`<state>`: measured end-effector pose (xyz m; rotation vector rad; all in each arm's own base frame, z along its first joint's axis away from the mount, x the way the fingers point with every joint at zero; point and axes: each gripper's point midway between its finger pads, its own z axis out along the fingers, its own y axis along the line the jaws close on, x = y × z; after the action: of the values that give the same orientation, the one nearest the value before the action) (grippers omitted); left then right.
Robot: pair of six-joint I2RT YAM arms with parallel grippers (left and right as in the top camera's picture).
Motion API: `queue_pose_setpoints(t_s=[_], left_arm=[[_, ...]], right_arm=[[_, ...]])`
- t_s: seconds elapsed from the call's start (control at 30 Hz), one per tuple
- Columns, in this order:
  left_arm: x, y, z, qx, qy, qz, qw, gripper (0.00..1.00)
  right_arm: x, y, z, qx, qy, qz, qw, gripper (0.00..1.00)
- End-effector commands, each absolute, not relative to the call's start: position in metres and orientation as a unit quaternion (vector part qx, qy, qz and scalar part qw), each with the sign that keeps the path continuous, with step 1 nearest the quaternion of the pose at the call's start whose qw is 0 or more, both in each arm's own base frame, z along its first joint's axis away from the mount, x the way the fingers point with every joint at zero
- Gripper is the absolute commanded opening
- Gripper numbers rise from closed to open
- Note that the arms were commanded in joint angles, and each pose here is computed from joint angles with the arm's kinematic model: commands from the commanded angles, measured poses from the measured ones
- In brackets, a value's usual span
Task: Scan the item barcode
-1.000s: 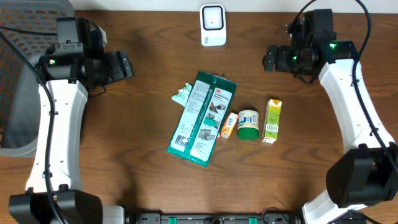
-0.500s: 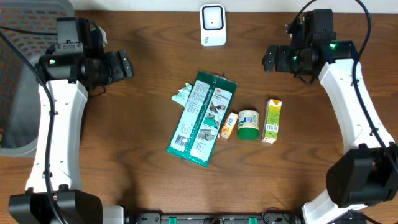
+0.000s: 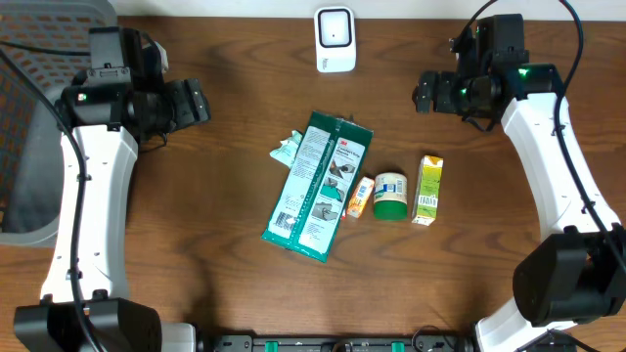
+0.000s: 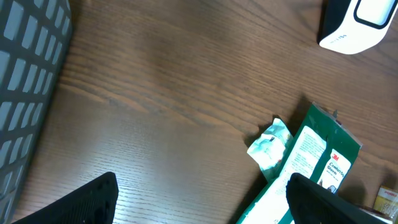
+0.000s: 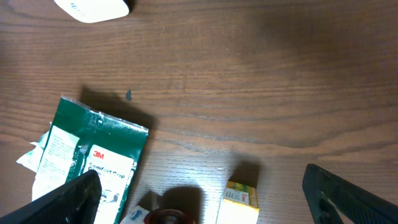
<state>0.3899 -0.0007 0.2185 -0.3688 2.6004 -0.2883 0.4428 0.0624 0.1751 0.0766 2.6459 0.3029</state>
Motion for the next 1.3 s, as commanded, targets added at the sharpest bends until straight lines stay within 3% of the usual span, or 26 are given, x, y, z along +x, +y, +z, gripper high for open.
queue_pose_setpoints(t_s=[0.0, 1.03, 1.27], left_arm=[[0.391, -0.001, 0.219, -0.137, 0.953, -0.108, 0.246, 0.87], [0.391, -0.001, 0.219, -0.136, 0.953, -0.108, 0.246, 0.87], [0.391, -0.001, 0.219, -0.136, 0.953, -0.108, 0.246, 0.87]], right_arm=[[0.443, 0.062, 0.184, 0.032, 0.962, 0.115, 0.246, 0.99], [0.443, 0.062, 0.184, 0.032, 0.962, 0.115, 0.246, 0.99], [0.429, 0.075, 0.18, 0.025, 0.965, 0.152, 0.214, 0.99]])
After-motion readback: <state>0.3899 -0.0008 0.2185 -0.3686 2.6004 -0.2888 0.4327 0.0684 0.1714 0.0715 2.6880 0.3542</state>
